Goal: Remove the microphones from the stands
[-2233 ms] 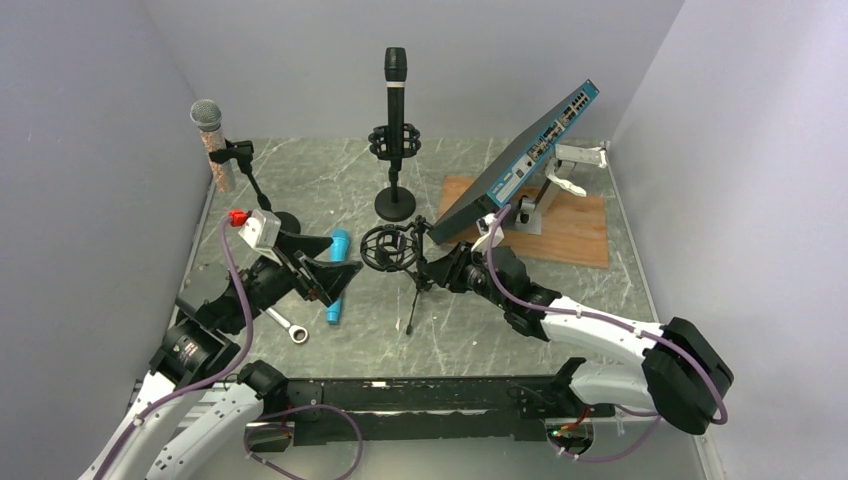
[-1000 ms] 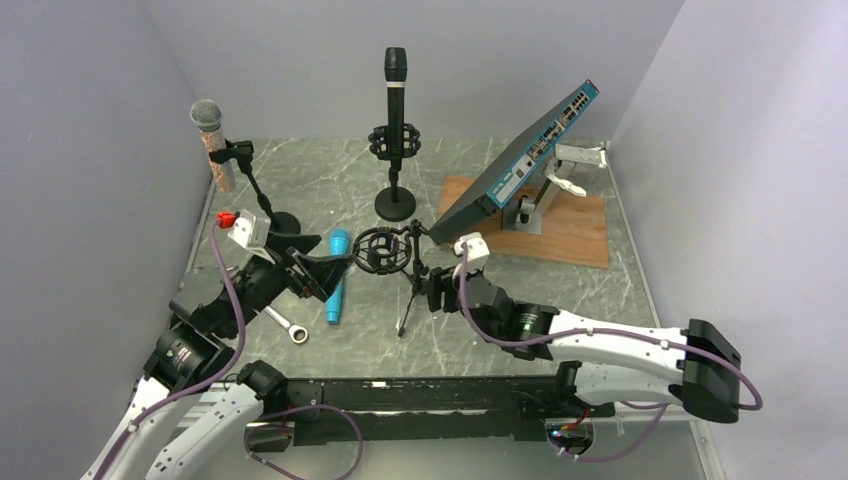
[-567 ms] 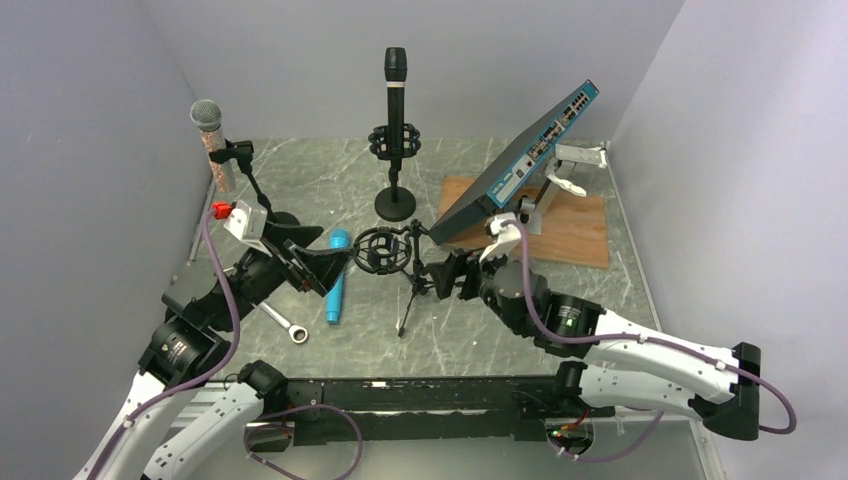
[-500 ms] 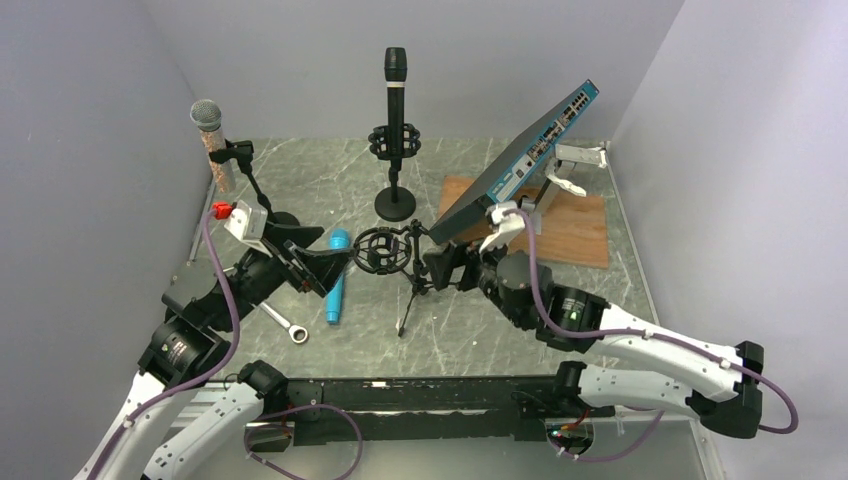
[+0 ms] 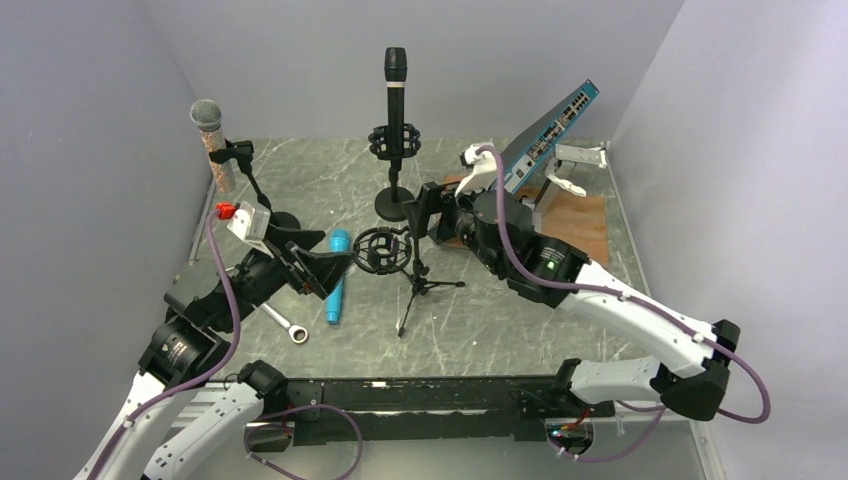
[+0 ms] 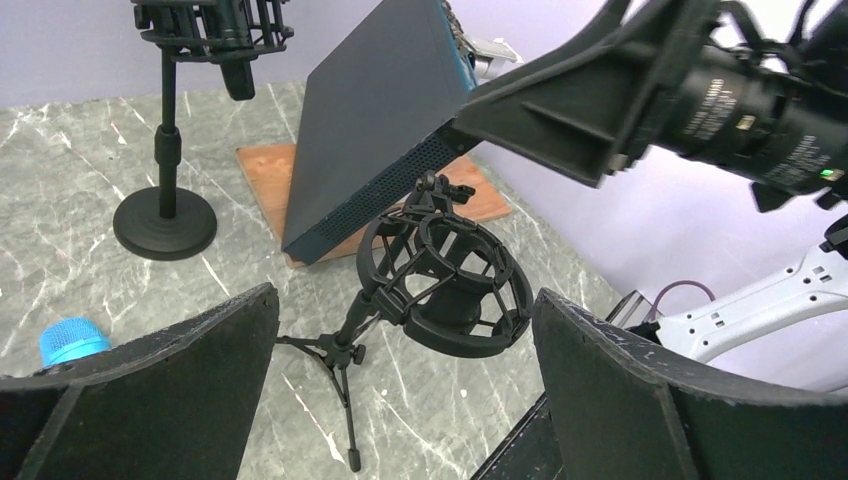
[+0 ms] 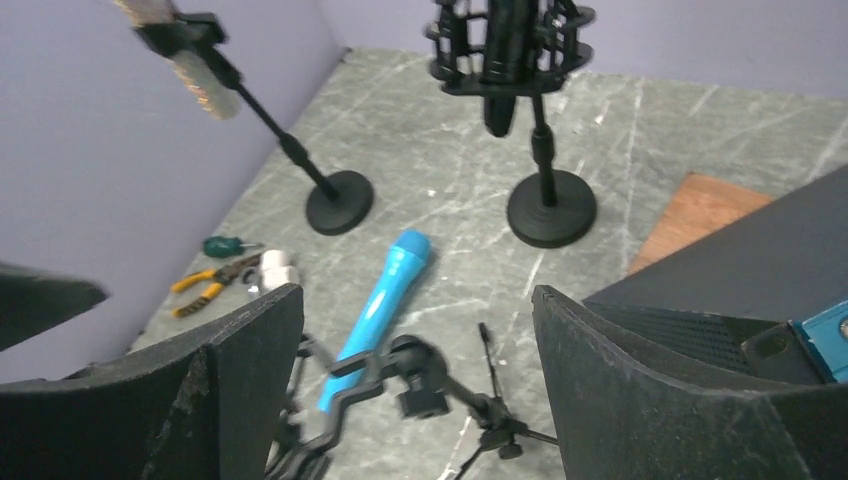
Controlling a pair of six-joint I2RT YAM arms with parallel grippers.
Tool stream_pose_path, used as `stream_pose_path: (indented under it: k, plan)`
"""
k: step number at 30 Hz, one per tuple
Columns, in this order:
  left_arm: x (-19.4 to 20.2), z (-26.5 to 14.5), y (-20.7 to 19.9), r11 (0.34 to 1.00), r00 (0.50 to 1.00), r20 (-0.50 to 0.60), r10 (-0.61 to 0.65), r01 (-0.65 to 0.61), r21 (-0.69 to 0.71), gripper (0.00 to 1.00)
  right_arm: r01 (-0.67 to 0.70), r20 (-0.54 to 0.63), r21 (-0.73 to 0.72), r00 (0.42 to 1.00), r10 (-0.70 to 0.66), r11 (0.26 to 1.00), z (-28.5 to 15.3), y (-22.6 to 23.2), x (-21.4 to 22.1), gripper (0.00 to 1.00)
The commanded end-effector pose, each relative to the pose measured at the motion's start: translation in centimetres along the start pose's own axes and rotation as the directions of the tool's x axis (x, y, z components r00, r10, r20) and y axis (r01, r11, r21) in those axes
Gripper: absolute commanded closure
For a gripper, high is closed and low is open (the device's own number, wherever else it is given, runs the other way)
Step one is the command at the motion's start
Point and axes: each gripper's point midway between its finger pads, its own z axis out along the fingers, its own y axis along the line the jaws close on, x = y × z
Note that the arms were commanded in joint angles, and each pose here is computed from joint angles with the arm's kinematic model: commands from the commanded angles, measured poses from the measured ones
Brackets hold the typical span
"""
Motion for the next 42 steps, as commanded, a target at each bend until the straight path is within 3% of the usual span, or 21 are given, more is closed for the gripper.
stream_pose_path:
  k: [1,9,19,34,42]
  plan:
    - [0.0,-0.2,-0.3,1.0,1.0,-0.003,0.0,0.0,0.012,0.01,0.03,-0.061,0.019,0.998,-0.029,0.999,1.7,-1.3,2.6,0.14]
    - [0.4,0.1,0.2,1.0,1.0,-0.012,0.011,-0.011,0.0,0.0,0.022,-0.187,0.088,0.982,-0.005,0.996,2.2,-3.8,9.9,0.15]
    - [0.6,0.4,0.1,1.0,1.0,-0.024,0.011,-0.011,0.005,0.01,0.073,-0.211,0.133,0.977,-0.044,0.988,2.4,-4.8,10.4,0.15]
    - [3.1,1.9,0.4,0.999,0.993,-0.111,-0.032,0.035,0.024,0.01,0.001,-0.342,0.192,0.937,0.066,0.981,1.2,-7.0,18.4,0.17]
    - [4.2,3.2,-0.7,0.992,0.984,-0.174,-0.049,0.067,0.103,0.01,-0.024,-0.329,0.161,0.941,0.077,0.987,0.4,-6.4,16.9,0.12]
